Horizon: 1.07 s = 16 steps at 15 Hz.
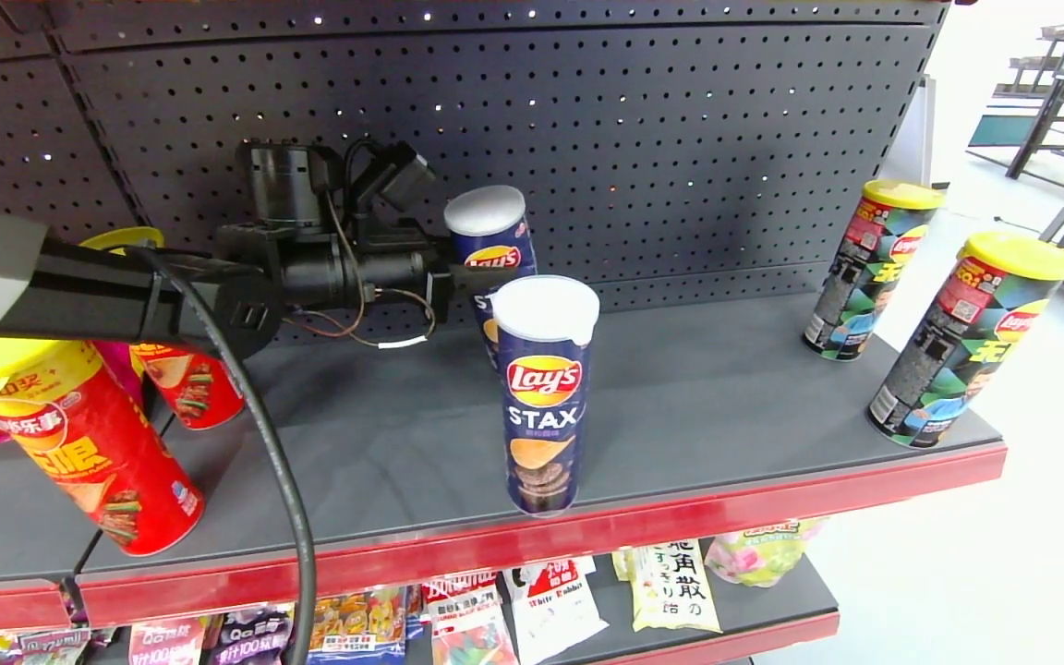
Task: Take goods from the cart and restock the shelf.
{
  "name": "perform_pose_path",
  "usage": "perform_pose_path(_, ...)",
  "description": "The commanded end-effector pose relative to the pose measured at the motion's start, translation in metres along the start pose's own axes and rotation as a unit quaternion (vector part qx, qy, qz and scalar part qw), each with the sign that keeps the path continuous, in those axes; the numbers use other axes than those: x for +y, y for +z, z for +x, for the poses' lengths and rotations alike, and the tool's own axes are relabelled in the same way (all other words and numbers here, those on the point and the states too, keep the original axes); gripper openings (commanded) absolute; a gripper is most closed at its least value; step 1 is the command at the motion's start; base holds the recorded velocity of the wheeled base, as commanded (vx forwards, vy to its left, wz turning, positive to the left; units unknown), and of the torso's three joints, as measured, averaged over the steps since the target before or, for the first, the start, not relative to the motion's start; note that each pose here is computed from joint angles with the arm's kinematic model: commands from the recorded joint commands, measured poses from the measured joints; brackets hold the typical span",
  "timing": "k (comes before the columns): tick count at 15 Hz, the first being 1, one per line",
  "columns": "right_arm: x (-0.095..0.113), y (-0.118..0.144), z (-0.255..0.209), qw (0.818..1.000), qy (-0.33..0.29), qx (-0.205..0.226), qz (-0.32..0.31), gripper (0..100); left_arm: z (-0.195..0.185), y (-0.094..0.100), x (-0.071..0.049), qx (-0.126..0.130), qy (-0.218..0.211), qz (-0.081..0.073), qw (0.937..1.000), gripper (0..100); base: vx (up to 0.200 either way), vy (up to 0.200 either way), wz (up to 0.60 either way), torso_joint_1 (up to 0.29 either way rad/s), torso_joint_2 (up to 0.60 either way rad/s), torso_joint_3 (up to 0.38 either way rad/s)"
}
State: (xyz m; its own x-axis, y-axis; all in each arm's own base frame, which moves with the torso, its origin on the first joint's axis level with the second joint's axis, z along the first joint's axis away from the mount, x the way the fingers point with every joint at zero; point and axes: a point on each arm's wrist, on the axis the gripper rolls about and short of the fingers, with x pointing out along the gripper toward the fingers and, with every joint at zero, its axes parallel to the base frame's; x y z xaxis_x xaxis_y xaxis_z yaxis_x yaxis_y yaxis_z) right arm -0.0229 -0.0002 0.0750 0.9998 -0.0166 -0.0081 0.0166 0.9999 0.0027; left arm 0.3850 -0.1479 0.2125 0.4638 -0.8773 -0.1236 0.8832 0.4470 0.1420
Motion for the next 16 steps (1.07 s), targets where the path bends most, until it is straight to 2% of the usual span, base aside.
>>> perform_pose_path(1,0.0,0.0,0.0,1.0,-0.001,0.0,0.0,100,0.002,0.001,0.001,-0.001,0.001,0.001,1.0,0,0.0,0.0,0.0,0.0,0.0,0.0)
perform_pose_path(4,0.0,0.0,0.0,1.0,0.0,0.0,0.0,100,0.006,0.001,-0.003,0.002,-0.006,-0.001,1.0,0,0.0,0.0,0.0,0.0,0.0,0.0)
perform_pose_path(6,0.0,0.0,0.0,1.0,-0.001,0.0,-0.001,100,0.009,0.0,-0.006,0.012,-0.014,-0.011,0.9998,0,0.0,0.0,0.0,0.0,0.0,0.0)
perform_pose_path(8,0.0,0.0,0.0,1.0,0.0,0.0,-0.001,100,0.009,-0.002,-0.007,0.019,-0.015,-0.017,0.9996,0,0.0,0.0,0.0,0.0,0.0,0.0)
perform_pose_path(16,0.0,0.0,0.0,1.0,0.0,0.0,0.0,100,0.014,-0.002,-0.003,0.029,-0.018,-0.026,0.9991,0,0.0,0.0,0.0,0.0,0.0,0.0)
